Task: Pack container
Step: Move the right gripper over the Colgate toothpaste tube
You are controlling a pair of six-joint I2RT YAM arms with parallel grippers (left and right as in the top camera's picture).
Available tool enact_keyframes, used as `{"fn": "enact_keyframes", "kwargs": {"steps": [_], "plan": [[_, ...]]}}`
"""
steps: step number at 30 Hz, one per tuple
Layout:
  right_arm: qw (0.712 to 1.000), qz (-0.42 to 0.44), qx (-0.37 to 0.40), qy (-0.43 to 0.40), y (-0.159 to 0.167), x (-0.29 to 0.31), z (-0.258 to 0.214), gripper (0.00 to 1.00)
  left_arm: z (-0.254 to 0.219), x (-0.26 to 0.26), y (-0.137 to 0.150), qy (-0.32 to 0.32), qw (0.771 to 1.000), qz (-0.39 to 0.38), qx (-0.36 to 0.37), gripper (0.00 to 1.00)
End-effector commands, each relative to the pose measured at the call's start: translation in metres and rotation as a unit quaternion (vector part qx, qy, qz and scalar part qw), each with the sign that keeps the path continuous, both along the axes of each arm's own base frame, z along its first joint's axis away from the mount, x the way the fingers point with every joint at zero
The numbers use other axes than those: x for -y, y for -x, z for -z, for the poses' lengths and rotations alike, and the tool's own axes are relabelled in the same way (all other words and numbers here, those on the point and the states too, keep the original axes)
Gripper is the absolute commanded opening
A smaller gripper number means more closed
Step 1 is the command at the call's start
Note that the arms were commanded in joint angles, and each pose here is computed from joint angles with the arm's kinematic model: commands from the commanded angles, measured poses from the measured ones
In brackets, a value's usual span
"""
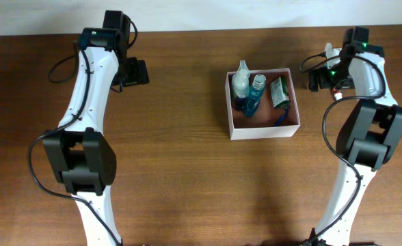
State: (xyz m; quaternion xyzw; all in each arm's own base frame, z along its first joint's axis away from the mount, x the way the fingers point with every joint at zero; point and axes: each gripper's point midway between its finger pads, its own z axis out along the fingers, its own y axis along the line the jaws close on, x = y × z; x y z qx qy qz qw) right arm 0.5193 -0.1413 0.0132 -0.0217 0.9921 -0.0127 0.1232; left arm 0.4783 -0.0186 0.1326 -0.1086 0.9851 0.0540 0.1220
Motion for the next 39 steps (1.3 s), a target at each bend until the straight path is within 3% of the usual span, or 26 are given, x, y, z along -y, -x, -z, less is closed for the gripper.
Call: {"fn": "enact_keyframes", "kwargs": {"steps": [1, 7, 16, 21, 39], "plan": [[1.0, 0.005, -0.009, 0.004, 0.004, 0.013, 0.01, 1.0, -0.004, -0.001, 0.0, 0.002, 1.0, -0.006, 0.005, 0.99], [1.0, 0.015, -0.012, 0.001, 0.008, 0.025, 0.016, 0.92, -0.004, -0.001, 0.0, 0.002, 1.0, -0.006, 0.005, 0.99], [1.0, 0.019, 0.001, 0.005, 0.003, 0.031, 0.014, 0.92, -0.004, -0.001, 0.0, 0.002, 1.0, -0.006, 0.005, 0.99], [1.0, 0.017, 0.014, 0.002, -0.002, 0.03, 0.013, 0.79, -0.004, -0.001, 0.0, 0.002, 1.0, -0.006, 0.005, 0.99], [1.0, 0.018, 0.006, -0.001, 0.0, 0.029, 0.022, 0.68, -0.004, -0.001, 0.0, 0.002, 1.0, -0.006, 0.005, 0.99]]}}
